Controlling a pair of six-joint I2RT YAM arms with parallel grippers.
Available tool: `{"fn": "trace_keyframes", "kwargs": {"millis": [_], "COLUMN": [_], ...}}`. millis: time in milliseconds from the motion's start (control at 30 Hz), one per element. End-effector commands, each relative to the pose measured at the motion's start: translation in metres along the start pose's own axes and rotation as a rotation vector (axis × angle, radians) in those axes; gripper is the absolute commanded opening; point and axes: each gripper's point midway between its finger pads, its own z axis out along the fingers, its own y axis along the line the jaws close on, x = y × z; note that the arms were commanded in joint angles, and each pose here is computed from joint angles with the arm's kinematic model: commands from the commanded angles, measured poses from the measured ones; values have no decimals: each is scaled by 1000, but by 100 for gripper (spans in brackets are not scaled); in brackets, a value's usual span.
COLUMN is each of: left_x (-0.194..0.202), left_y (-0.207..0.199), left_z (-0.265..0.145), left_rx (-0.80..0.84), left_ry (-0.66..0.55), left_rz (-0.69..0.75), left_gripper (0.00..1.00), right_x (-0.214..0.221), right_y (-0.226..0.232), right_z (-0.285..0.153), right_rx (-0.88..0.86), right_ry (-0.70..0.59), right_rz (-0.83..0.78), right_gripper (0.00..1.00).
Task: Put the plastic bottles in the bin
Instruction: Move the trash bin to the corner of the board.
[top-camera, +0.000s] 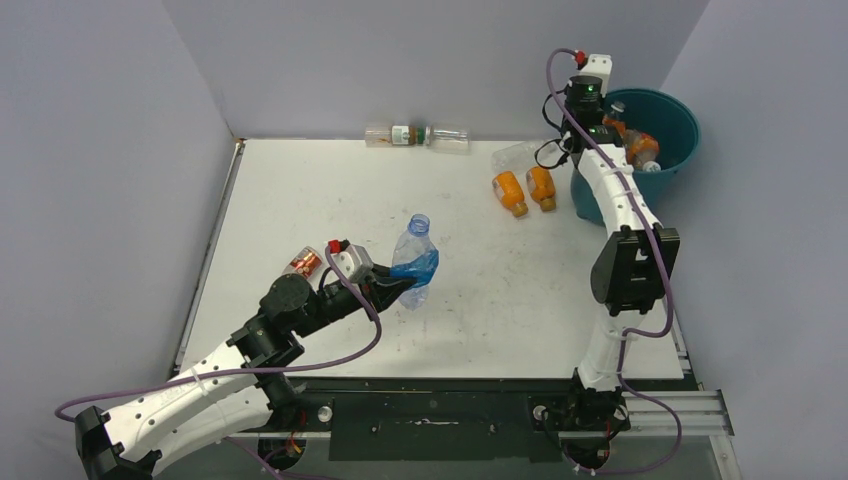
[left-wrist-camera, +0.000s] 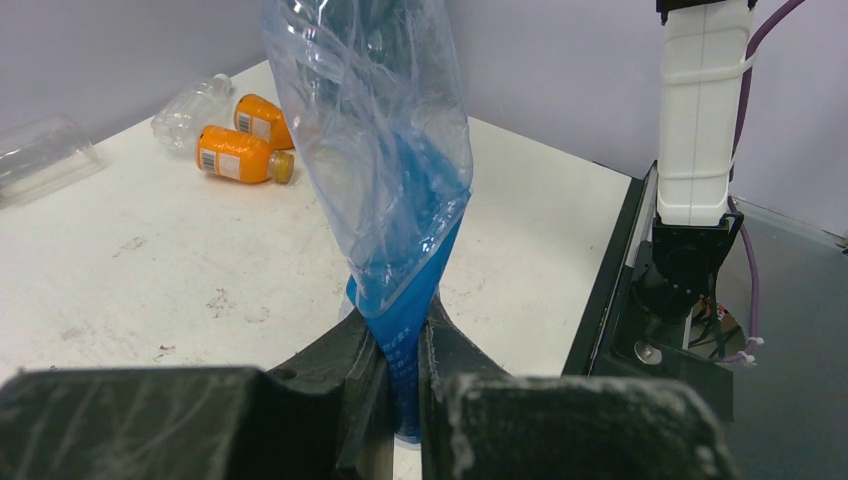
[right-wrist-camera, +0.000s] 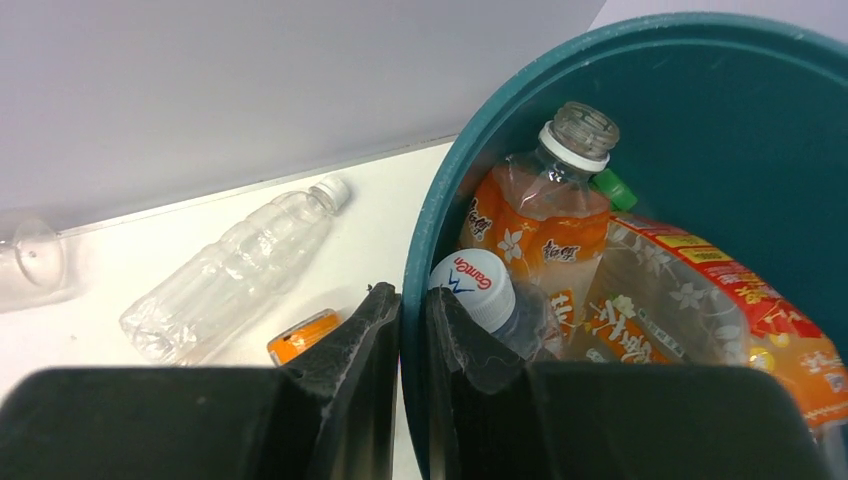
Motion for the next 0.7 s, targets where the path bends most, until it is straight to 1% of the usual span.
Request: {"fn": "trace_keyframes", "kwargs": {"millis": [0,200,400,533,667], "left_x": [-18,-19,-19,-19,-21], "left_y": [-5,-5,-5,-6,-6], "left_z": [1,0,0,0,-1], "left_rx": [26,22,24,30,30], "left_ry": [-66,-69,-70,-68,-74], "left_rz": [22,27,28,28,30], "left_gripper": [0,0,0,0,0], "right_x": [-82,-98,-100,-99,-91], "right_y": [12,21,25,45,78], "right_z": [-56,-80,-94,-114,-136], "right_rx": [-29,-4,-19,-62,-123], "right_ry": [-190,-235,-245,-256,-248], "right_rz": [87,58,50,-4,-89], "right_gripper": [5,5,5,5,5]}}
